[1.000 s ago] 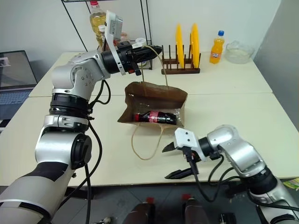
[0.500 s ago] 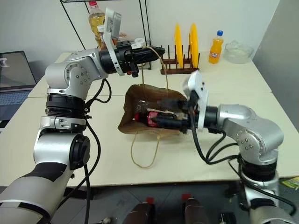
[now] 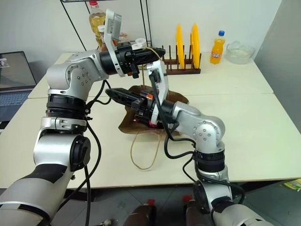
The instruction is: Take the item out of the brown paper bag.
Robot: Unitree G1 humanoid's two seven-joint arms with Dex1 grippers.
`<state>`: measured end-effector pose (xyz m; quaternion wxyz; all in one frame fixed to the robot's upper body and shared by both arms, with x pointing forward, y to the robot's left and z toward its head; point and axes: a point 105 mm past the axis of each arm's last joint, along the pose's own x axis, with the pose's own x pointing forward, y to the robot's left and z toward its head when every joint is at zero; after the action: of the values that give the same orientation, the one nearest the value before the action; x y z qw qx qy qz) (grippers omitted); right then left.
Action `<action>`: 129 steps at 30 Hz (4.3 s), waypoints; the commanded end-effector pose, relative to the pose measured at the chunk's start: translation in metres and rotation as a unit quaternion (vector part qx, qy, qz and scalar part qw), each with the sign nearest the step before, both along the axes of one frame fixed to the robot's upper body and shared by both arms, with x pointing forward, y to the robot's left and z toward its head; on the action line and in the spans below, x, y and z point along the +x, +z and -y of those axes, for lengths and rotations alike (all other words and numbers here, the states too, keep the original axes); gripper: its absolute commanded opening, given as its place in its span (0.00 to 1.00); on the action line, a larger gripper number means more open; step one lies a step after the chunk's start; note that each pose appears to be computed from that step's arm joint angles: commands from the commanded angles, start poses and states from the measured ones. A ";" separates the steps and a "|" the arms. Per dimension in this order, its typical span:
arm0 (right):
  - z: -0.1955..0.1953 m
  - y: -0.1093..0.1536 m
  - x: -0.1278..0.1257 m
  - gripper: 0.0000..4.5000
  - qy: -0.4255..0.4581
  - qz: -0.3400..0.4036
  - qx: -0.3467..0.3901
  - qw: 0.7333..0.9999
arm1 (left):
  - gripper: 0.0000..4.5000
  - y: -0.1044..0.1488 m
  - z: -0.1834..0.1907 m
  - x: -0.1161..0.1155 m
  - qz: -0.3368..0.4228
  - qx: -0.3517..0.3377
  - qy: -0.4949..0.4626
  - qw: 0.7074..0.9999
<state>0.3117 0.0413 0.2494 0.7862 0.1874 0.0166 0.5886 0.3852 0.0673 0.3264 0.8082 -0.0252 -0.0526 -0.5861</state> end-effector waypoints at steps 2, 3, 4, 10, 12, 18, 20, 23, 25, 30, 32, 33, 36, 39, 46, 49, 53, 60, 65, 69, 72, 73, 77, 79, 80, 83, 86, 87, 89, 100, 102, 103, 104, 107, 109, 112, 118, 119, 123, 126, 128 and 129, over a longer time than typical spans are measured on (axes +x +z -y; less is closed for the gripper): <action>0.009 -0.029 0.035 0.00 -0.116 0.122 -0.159 0.973 | 0.00 0.019 0.001 -0.010 0.037 -0.012 -0.008 0.999; 0.014 -0.033 0.043 0.00 -0.143 0.136 -0.189 0.962 | 0.00 0.019 0.000 -0.010 0.037 -0.014 -0.005 0.999; 0.019 -0.034 0.049 0.00 -0.168 0.155 -0.212 0.950 | 0.00 0.019 0.000 -0.010 0.037 -0.016 -0.004 0.999; 0.020 -0.063 0.040 0.00 -0.128 0.282 -0.359 0.881 | 0.00 0.019 0.004 -0.015 0.038 -0.019 -0.011 0.999; 0.018 -0.074 0.030 0.08 -0.086 0.282 -0.384 0.875 | 0.00 0.019 0.006 -0.016 0.038 -0.019 -0.012 0.999; 0.024 -0.083 0.037 0.52 -0.093 0.309 -0.444 0.836 | 0.00 0.015 0.013 -0.021 0.039 -0.022 -0.021 0.999; 0.027 -0.086 0.042 0.67 -0.099 0.321 -0.463 0.820 | 0.00 0.015 0.015 -0.023 0.039 -0.023 -0.024 0.999; 0.029 -0.090 0.050 0.92 -0.112 0.334 -0.489 0.798 | 0.00 0.012 0.016 -0.024 0.044 -0.019 -0.024 0.999; 0.030 -0.099 0.052 0.99 -0.109 0.336 -0.509 0.785 | 0.00 0.009 0.018 -0.023 0.046 -0.014 -0.021 0.999; 0.034 -0.119 0.052 0.99 -0.082 0.331 -0.555 0.759 | 0.00 0.007 0.020 -0.024 0.049 -0.013 -0.022 0.998; 0.043 -0.128 0.055 0.99 -0.076 0.330 -0.579 0.742 | 0.00 0.008 0.020 -0.023 0.049 -0.015 -0.021 0.998; 0.047 -0.132 0.056 0.99 -0.073 0.329 -0.589 0.734 | 0.00 0.008 0.019 -0.023 0.049 -0.015 -0.020 0.998; 0.058 -0.135 0.061 0.99 -0.083 0.329 -0.597 0.727 | 0.00 0.009 0.019 -0.022 0.049 -0.017 -0.019 0.998; 0.060 -0.126 0.063 0.87 -0.098 0.331 -0.578 0.739 | 0.00 0.008 0.019 -0.021 0.048 -0.017 -0.017 0.999; 0.052 -0.084 0.044 0.70 -0.116 0.347 -0.465 0.806 | 0.00 0.009 0.012 -0.009 0.053 -0.019 0.022 0.998; 0.052 -0.064 0.030 0.70 -0.126 0.362 -0.411 0.827 | 0.00 0.004 0.008 -0.001 0.051 -0.009 0.045 0.998; 0.059 -0.038 0.016 0.70 -0.146 0.362 -0.340 0.855 | 0.00 -0.001 0.004 0.006 0.056 0.000 0.069 0.996; 0.089 -0.016 -0.007 0.70 -0.141 0.342 -0.284 0.885 | 0.00 -0.003 -0.002 0.018 0.055 0.005 0.102 0.993; 0.114 0.000 -0.025 0.70 -0.129 0.311 -0.275 0.901 | 0.00 -0.006 -0.006 0.022 0.052 0.009 0.109 0.993; 0.155 0.001 -0.015 0.70 -0.182 0.290 -0.340 0.876 | 0.00 -0.006 -0.007 0.023 0.052 0.011 0.109 0.993; 0.183 0.012 -0.006 0.70 -0.246 0.267 -0.338 0.868 | 0.00 -0.007 -0.007 0.023 0.053 0.012 0.108 0.993; 0.192 0.015 -0.002 0.70 -0.269 0.257 -0.332 0.867 | 0.00 -0.007 -0.008 0.023 0.054 0.012 0.108 0.993; 0.247 0.020 0.029 0.70 -0.446 0.195 -0.333 0.808 | 0.00 -0.008 -0.009 0.022 0.054 0.014 0.107 0.993; 0.261 0.008 0.038 0.70 -0.477 0.173 -0.361 0.783 | 0.00 -0.008 -0.008 0.022 0.055 0.015 0.106 0.993; 0.265 -0.010 0.043 0.70 -0.470 0.168 -0.407 0.765 | 0.00 -0.007 -0.007 0.022 0.056 0.014 0.104 0.993; 0.273 -0.061 0.052 0.70 -0.418 0.168 -0.527 0.720 | 0.00 -0.006 -0.005 0.022 0.059 0.013 0.102 0.993; 0.277 -0.092 0.061 0.70 -0.388 0.146 -0.560 0.717 | 0.00 -0.006 -0.005 0.020 0.062 0.015 0.100 0.993; 0.279 -0.099 0.064 0.70 -0.388 0.139 -0.561 0.718 | 0.00 -0.006 -0.005 0.020 0.063 0.015 0.100 0.993; 0.280 -0.109 0.069 0.86 -0.376 0.138 -0.575 0.714 | 0.00 -0.006 -0.005 0.019 0.065 0.015 0.101 0.993; 0.258 -0.090 0.063 0.99 -0.341 0.168 -0.525 0.762 | 0.00 -0.007 -0.016 0.015 0.064 0.013 0.118 0.991; 0.225 -0.060 0.055 0.99 -0.347 0.181 -0.408 0.825 | 0.00 -0.007 -0.024 0.019 0.047 0.002 0.130 0.990; 0.212 -0.048 0.049 0.99 -0.343 0.176 -0.356 0.851 | 0.00 -0.009 -0.028 0.021 0.029 -0.009 0.133 0.991; 0.205 -0.041 0.045 0.99 -0.341 0.176 -0.331 0.862 | 0.00 -0.011 -0.033 0.023 0.013 -0.020 0.136 0.990; 0.188 -0.026 0.041 0.99 -0.355 0.189 -0.288 0.869 | 0.00 -0.026 -0.058 0.041 -0.042 -0.062 0.189 0.979; 0.180 -0.023 0.041 0.99 -0.365 0.190 -0.264 0.872 | 0.00 -0.041 -0.074 0.049 -0.088 -0.093 0.218 0.968; 0.169 -0.025 0.042 0.99 -0.376 0.190 -0.250 0.872 | 0.00 -0.076 -0.099 0.060 -0.144 -0.104 0.271 0.946; 0.164 -0.031 0.045 0.99 -0.394 0.180 -0.234 0.871 | 0.00 -0.135 -0.127 0.057 -0.189 -0.066 0.330 0.923; 0.165 -0.033 0.046 1.00 -0.396 0.179 -0.236 0.869 | 0.04 -0.138 -0.130 0.055 -0.191 -0.066 0.333 0.921; 0.166 -0.037 0.048 1.00 -0.398 0.177 -0.239 0.868 | 0.27 -0.140 -0.137 0.050 -0.190 -0.068 0.338 0.919; 0.165 -0.038 0.048 1.00 -0.395 0.177 -0.237 0.869 | 0.48 -0.140 -0.144 0.043 -0.184 -0.059 0.347 0.918; 0.164 -0.037 0.048 1.00 -0.394 0.179 -0.235 0.870 | 0.62 -0.139 -0.148 0.035 -0.178 -0.052 0.351 0.918; 0.164 -0.037 0.048 1.00 -0.393 0.180 -0.234 0.871 | 0.69 -0.137 -0.149 0.030 -0.174 -0.050 0.350 0.919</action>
<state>0.3632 -0.1233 0.2000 0.9649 -0.1148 -0.0335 0.2340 0.4205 0.2111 0.1676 0.9528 -0.1557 0.0851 -0.2464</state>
